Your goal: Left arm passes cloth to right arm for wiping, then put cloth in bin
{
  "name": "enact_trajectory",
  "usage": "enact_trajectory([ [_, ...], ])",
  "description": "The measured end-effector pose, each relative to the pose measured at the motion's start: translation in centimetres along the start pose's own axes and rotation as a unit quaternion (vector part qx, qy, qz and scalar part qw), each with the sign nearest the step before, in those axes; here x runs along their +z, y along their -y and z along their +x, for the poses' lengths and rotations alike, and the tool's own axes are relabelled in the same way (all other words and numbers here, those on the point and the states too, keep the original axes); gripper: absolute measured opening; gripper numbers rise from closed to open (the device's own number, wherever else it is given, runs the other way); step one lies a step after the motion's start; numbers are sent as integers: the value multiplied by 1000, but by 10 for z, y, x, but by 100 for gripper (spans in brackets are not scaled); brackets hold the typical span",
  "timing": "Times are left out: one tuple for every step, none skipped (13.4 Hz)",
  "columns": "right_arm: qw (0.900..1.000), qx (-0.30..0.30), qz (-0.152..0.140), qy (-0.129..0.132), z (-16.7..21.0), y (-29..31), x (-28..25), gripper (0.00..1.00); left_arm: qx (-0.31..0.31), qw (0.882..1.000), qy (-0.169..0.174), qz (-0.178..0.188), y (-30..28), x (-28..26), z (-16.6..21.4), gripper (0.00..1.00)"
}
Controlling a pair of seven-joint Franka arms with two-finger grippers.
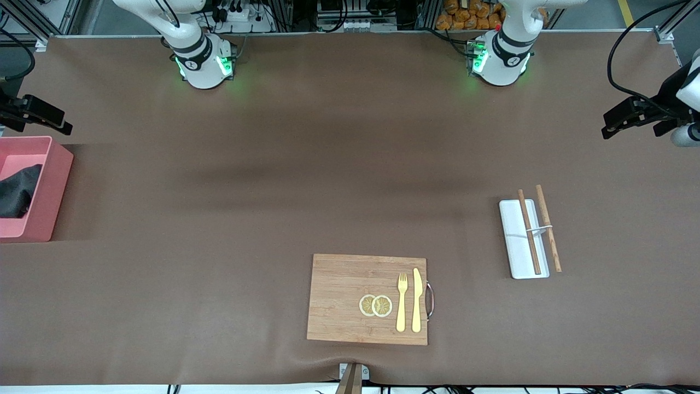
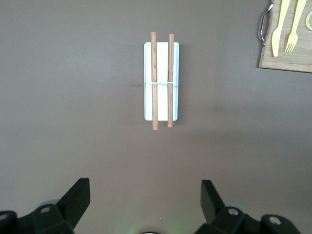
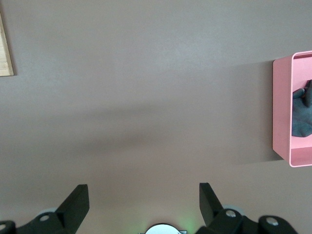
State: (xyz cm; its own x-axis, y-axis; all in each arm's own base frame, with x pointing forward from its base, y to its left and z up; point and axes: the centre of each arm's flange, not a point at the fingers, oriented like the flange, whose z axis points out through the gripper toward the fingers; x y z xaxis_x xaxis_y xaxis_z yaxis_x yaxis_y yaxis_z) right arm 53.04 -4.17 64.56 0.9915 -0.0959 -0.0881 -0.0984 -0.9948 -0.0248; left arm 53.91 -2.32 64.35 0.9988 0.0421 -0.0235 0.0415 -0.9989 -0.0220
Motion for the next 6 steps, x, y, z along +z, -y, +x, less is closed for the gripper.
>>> enact_trajectory([
  [1000,0,0,0,0,0,0,100,-6,1000,-1,0,1,-1,0,100],
  [1000,0,0,0,0,0,0,100,-13,1000,-3,0,1,-3,0,100],
  [1000,0,0,0,0,0,0,100,-19,1000,-4,-1,2,-6,0,100],
  [1000,0,0,0,0,0,0,100,-21,1000,-7,-1,2,-9,-1,100],
  [1000,0,0,0,0,0,0,100,-23,1000,-9,-1,3,-12,-1,100],
  [1000,0,0,0,0,0,0,100,-23,1000,-11,-1,3,-14,-1,100],
])
